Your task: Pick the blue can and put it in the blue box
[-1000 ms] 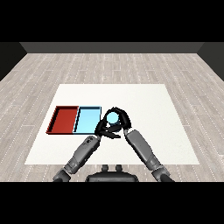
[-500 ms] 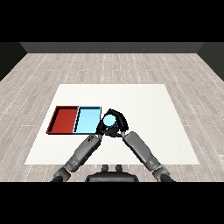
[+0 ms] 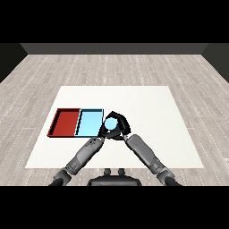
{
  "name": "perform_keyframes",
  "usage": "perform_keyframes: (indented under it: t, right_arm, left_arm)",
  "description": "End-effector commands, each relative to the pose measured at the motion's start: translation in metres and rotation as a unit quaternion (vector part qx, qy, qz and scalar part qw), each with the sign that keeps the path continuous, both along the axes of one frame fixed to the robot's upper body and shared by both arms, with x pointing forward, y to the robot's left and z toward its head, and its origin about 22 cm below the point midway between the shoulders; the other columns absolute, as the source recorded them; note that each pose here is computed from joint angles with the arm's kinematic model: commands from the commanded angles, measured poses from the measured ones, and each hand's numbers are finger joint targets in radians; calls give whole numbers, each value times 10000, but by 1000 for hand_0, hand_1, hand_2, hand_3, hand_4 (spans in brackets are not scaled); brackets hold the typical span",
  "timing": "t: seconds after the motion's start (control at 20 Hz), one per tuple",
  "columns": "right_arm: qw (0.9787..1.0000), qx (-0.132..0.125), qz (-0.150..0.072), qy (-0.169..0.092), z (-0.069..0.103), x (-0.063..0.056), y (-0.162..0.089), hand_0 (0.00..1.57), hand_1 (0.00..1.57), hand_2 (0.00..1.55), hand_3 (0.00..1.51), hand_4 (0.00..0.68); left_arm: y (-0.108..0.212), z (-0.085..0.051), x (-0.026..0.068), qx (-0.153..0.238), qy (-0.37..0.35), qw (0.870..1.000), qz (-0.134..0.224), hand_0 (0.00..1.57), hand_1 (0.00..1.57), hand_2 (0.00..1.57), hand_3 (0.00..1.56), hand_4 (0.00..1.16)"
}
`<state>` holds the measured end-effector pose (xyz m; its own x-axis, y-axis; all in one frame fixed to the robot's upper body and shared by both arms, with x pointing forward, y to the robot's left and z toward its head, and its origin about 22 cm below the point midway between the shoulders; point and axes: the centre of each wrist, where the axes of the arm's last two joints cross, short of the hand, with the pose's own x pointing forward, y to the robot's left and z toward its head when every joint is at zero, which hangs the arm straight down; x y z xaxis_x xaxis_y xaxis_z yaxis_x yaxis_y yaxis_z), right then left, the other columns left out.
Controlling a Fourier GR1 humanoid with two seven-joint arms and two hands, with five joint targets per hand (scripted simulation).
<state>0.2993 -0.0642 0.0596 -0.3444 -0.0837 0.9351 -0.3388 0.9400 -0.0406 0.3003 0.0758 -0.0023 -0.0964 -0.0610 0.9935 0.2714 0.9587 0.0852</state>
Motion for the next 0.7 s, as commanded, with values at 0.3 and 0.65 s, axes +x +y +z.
perform_keyframes:
  t: [0.3, 0.65]
  right_arm:
    - [9993, 279, 226, 130, 26, -115, 40, 1487, 1487, 1459, 1405, 592]
    - [9996, 211, 132, 110, 7, 85, -103, 1460, 1460, 1452, 1405, 575]
  left_arm:
    - [-203, -229, -83, 1, -78, 9996, 255, 788, 788, 850, 579, 650]
    - [-208, 33, 79, -466, 166, 9970, 588, 1438, 1438, 1347, 1040, 625]
